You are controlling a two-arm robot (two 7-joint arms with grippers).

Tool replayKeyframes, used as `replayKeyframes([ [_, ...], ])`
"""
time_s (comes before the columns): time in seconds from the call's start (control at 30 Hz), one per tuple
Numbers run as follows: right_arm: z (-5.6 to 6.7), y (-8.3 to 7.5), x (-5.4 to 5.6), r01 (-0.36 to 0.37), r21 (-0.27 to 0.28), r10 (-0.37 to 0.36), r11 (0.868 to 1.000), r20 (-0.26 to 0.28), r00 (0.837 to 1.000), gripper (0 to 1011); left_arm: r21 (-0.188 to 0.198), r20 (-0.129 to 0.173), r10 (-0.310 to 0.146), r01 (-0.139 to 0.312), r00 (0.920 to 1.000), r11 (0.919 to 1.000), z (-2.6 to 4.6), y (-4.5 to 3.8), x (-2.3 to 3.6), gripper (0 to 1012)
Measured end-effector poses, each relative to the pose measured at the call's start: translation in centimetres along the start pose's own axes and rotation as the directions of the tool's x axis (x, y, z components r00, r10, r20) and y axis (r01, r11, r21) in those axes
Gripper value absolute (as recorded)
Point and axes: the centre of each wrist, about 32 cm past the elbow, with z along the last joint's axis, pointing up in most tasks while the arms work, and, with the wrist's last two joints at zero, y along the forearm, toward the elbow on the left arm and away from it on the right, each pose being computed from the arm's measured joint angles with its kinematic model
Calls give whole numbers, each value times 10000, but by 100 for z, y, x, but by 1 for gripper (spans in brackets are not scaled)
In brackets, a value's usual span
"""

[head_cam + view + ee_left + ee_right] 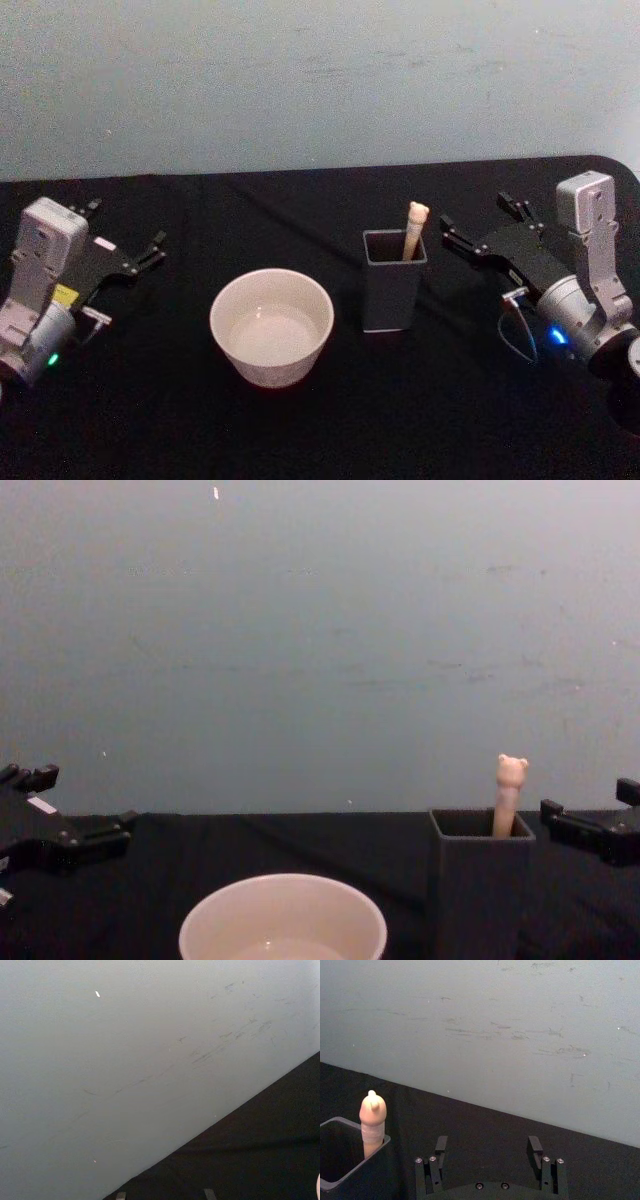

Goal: Pick up the stirring spoon with one hand, stir inside the cup, then place it back in its original position.

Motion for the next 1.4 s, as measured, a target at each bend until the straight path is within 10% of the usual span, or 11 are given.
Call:
replayKeyframes([
  [1.4,0,0,0,0,0,0,10000,0,10000,1000,0,1,-1,1,10000,10000,0,0,0,1001],
])
